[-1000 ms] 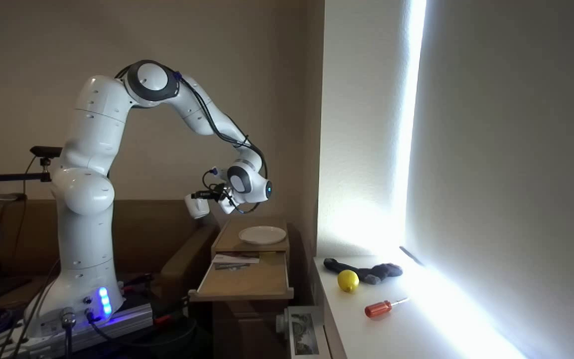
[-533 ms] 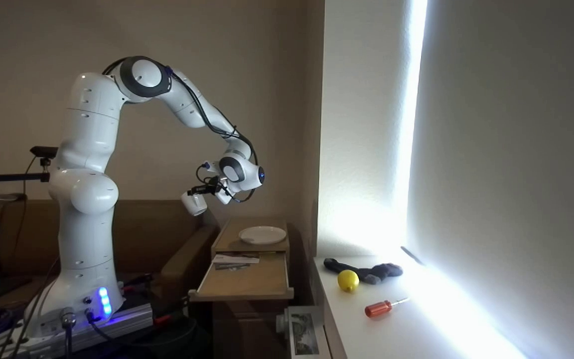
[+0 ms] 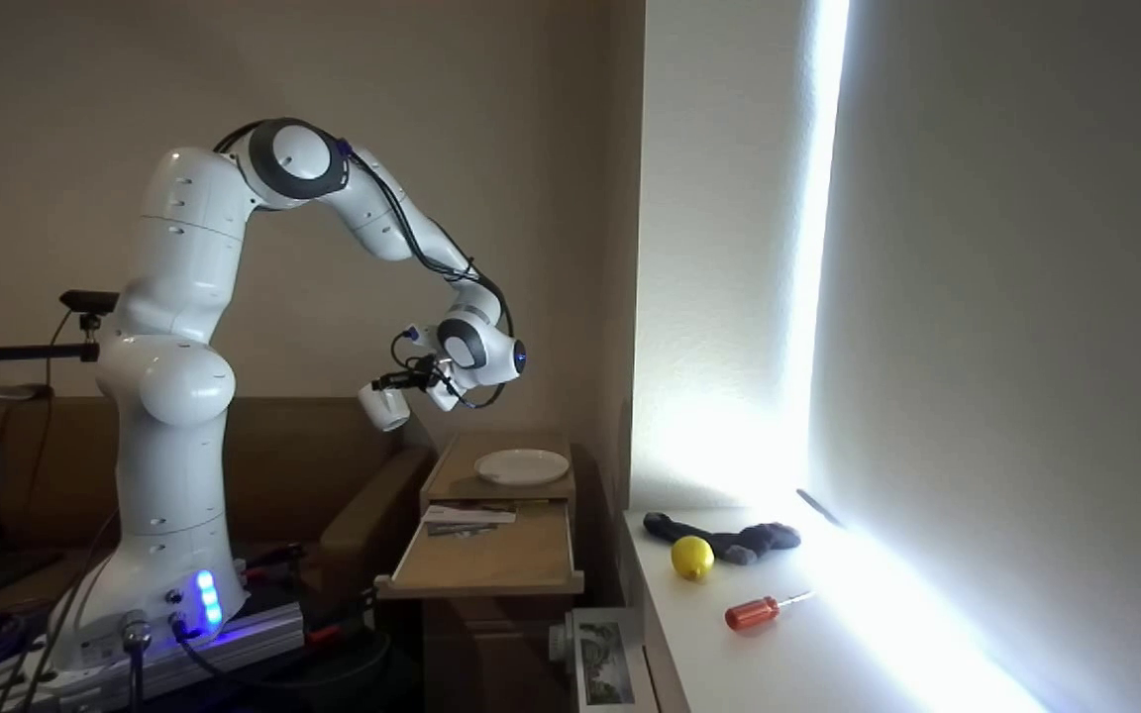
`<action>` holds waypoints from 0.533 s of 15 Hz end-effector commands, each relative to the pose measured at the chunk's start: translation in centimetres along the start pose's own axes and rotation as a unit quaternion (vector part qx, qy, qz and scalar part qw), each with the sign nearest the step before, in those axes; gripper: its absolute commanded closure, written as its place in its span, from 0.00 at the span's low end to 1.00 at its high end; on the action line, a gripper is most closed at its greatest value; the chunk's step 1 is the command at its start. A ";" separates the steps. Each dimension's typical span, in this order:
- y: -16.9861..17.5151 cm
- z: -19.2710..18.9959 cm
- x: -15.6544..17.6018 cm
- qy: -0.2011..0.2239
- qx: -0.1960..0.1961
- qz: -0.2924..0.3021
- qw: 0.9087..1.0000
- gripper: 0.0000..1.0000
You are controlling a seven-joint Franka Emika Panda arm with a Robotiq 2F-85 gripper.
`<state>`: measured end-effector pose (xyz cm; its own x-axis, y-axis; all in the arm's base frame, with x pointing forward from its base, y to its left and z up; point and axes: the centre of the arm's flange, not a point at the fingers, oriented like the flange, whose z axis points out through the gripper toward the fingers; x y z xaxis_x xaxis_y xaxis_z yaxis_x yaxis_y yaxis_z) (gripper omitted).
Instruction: Remove the white mug from the nightstand shelf and place it on the sofa
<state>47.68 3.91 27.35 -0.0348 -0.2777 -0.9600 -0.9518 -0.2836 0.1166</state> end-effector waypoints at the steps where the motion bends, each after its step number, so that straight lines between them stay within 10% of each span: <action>1: -4.5 0.9 0.6 -0.078 0.018 -0.032 0.996 0.96; 8: -9.2 1.0 6.6 -0.202 0.082 0.002 0.976 0.96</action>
<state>53.49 6.40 22.18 -0.0874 0.0027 -0.9962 -0.9857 -0.1450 0.0861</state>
